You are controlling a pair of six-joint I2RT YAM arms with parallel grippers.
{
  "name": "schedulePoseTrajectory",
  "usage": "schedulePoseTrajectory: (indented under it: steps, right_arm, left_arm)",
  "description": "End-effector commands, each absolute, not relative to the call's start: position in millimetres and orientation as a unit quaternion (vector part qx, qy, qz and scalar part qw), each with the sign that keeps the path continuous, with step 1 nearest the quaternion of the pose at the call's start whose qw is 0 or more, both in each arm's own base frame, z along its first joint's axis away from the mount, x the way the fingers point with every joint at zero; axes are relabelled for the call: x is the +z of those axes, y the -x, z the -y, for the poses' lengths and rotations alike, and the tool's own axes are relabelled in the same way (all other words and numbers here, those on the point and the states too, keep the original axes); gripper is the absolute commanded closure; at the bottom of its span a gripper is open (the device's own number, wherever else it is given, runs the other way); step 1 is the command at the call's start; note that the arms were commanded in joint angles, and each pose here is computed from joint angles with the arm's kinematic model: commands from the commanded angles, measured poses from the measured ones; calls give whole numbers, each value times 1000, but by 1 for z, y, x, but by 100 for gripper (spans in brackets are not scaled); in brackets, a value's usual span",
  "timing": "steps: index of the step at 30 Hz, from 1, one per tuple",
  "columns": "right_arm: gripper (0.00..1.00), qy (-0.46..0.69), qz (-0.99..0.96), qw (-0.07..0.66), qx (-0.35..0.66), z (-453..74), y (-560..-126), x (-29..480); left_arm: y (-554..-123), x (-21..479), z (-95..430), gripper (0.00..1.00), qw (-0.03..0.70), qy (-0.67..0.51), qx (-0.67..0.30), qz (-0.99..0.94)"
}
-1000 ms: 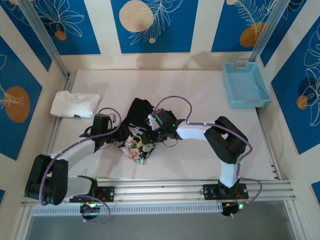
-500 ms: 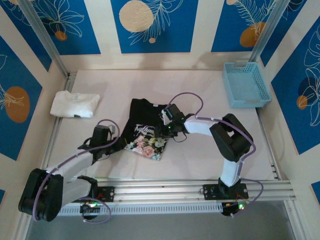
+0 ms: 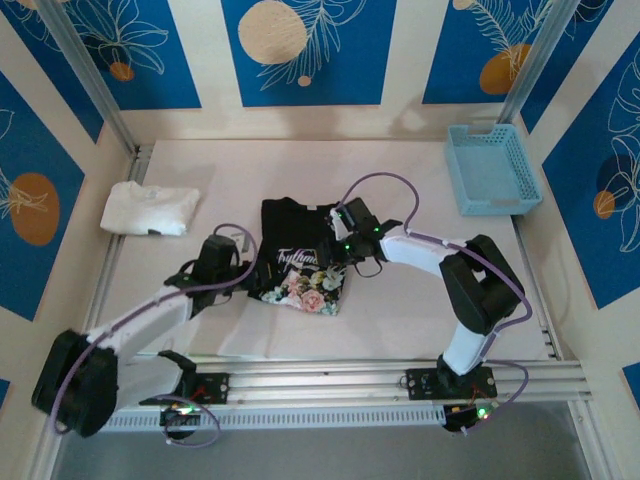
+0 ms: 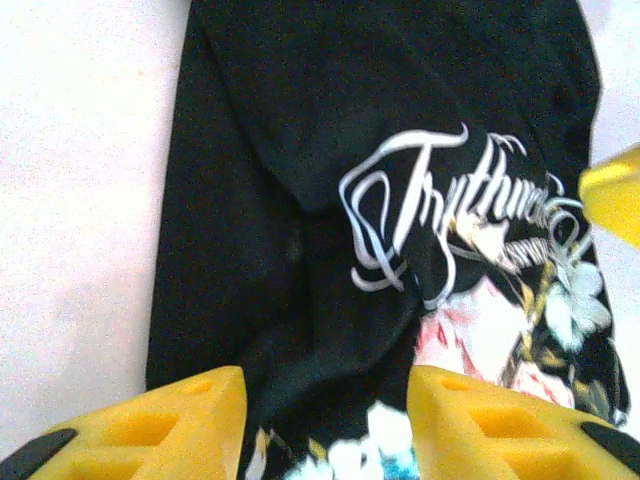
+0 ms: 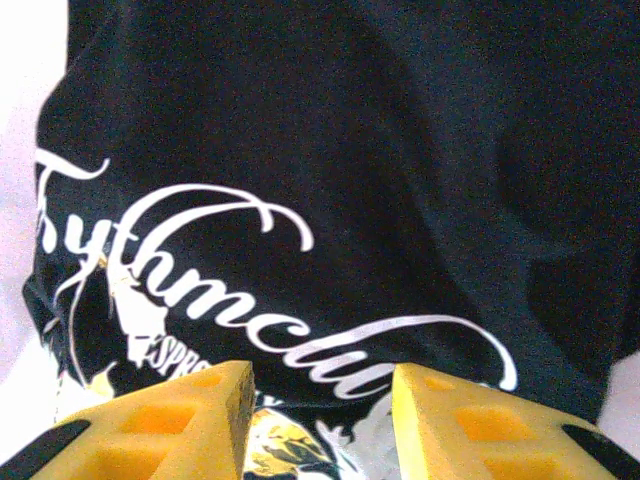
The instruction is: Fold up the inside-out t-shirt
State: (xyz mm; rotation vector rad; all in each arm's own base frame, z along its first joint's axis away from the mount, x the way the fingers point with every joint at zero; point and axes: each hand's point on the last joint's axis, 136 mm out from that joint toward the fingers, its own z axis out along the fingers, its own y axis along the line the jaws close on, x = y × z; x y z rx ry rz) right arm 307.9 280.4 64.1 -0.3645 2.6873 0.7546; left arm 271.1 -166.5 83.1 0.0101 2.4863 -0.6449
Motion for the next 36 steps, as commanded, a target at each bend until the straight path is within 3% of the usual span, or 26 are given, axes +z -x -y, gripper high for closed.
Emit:
schedulePoseTrajectory:
  steps: [1, 4, 8, 16, 27, 36]
  right_arm:
    - [59, 138, -940, 154, 272, -285, -302, 60]
    - [59, 135, -941, 152, 271, -286, -302, 56]
    - [59, 129, -945, 139, 267, -286, -302, 46]
    - [59, 123, -954, 121, 246, -280, -302, 31]
    - [56, 108, -965, 101, 217, -272, -304, 17]
    - [55, 111, -962, 104, 225, -276, -307, 25]
  left_arm:
    - [-281, 71, 169, 52, 264, -47, -205, -941]
    - [-286, 60, 176, 56, 248, -55, -208, -945]
    - [-287, 48, 185, 67, 231, -62, -222, -945]
    - [-287, 54, 175, 100, 253, -53, -209, -943]
    - [-256, 61, 123, 100, 283, 44, -147, -947]
    - [-237, 23, 119, 100, 234, 85, -150, -957]
